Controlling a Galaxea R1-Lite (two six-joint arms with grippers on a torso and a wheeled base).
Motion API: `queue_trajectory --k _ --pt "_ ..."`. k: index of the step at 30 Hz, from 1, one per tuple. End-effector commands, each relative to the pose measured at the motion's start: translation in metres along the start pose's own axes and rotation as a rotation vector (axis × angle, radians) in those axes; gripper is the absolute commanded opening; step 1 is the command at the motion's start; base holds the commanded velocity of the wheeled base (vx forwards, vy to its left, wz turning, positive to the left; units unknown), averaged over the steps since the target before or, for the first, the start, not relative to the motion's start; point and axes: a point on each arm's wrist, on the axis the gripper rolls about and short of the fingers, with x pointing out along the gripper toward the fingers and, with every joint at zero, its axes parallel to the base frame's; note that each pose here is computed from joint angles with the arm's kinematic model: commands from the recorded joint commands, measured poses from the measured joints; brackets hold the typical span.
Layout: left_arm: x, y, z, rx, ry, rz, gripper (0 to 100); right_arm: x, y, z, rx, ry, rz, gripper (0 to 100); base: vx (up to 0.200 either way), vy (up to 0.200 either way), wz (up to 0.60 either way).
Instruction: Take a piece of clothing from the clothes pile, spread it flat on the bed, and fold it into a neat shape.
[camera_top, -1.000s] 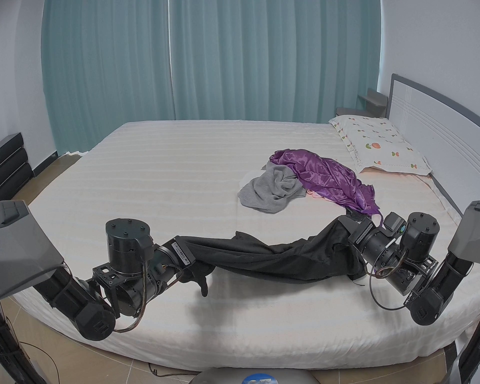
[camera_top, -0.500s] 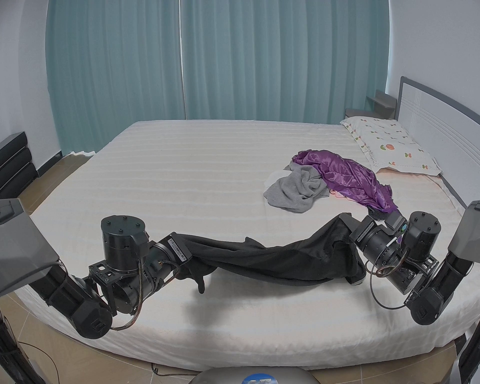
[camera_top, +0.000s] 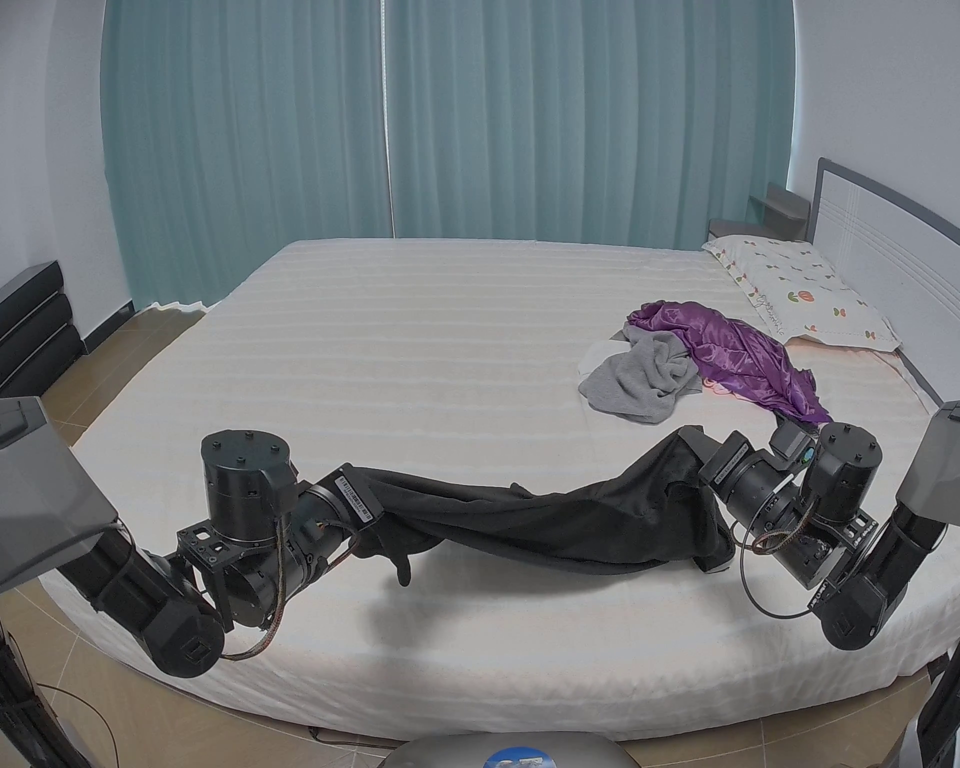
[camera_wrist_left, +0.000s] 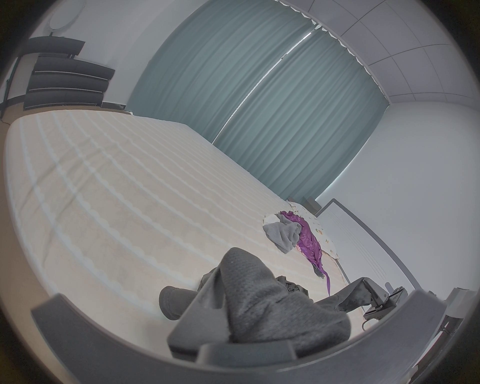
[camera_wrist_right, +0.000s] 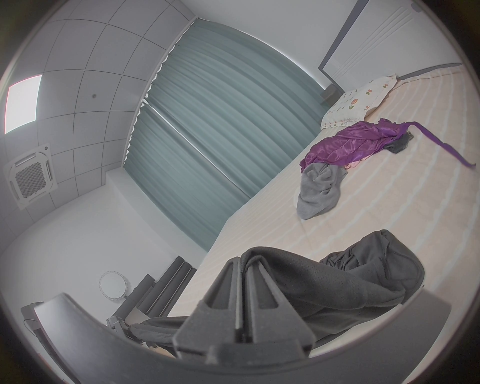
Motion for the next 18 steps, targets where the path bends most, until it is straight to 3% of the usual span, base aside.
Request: queue_trajectory --k 1,13,18 --pt "-0.0001 -0.0002 0.0001 -0.001 -0.001 -0.001 0 0.0003 0.0001 0.0 0.0 -0.004 0.004 0 0.0 0.2 0.0" --pt "0.0002 0.0 -0.0002 0.0 0.0 0.0 0 0.0002 0.0001 0.0007 0.0 -0.006 0.004 0 0.0 0.2 0.0" --pt "0.0007 0.0006 -0.0017 0.001 0.004 0.002 0 -0.0004 0.0005 0.0011 0.0 -0.007 0.005 0 0.0 0.0 0.0"
